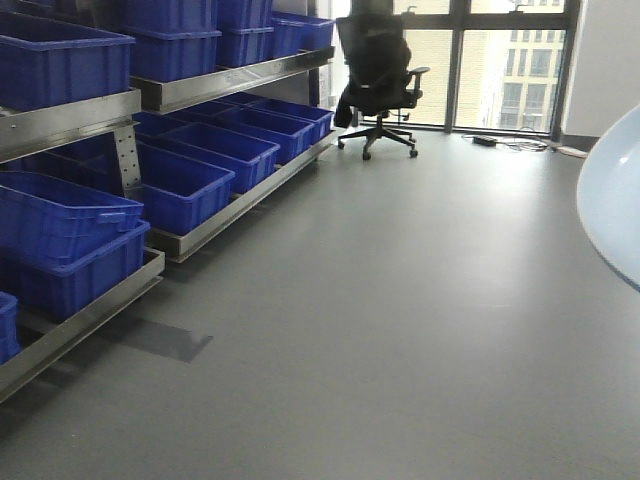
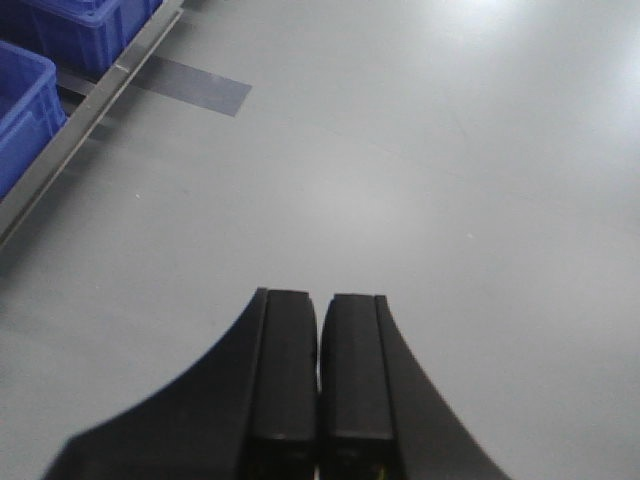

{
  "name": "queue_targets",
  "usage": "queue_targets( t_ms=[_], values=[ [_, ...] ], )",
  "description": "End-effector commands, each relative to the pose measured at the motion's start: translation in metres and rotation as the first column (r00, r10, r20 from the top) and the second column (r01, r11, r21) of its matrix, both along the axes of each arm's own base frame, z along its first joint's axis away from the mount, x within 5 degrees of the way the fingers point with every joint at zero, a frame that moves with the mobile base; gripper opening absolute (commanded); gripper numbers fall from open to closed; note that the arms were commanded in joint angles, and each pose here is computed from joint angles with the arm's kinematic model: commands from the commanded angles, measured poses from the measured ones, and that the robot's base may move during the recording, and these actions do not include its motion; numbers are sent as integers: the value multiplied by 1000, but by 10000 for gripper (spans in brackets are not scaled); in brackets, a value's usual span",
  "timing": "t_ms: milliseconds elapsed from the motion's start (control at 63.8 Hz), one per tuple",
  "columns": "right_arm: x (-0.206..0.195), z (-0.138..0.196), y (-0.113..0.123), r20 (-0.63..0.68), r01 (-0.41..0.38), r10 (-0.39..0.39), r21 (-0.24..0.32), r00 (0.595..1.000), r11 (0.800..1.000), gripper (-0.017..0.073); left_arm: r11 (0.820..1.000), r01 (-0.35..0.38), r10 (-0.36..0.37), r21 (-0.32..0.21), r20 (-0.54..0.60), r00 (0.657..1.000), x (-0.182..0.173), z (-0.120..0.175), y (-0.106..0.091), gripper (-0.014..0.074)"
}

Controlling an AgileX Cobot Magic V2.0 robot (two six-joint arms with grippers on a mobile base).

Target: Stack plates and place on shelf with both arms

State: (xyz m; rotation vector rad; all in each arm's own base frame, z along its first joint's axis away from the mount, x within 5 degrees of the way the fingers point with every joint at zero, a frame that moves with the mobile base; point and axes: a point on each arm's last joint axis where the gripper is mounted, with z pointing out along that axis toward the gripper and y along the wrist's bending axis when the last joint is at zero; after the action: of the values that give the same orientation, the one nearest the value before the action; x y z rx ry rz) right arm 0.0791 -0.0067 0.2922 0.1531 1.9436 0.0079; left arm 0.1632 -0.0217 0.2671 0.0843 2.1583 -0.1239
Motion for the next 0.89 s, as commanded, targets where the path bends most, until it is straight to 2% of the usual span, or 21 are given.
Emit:
queue_targets(
  t_ms=[0,877],
  values=[
    [2,17,1,114,-17,18,-7,993,1000,28,1000,-13,16,-26,107,994,5,16,0,87],
    [2,17,1,114,-17,18,-7,993,1000,28,1000,-13,16,-26,107,994,5,16,0,87]
  ],
)
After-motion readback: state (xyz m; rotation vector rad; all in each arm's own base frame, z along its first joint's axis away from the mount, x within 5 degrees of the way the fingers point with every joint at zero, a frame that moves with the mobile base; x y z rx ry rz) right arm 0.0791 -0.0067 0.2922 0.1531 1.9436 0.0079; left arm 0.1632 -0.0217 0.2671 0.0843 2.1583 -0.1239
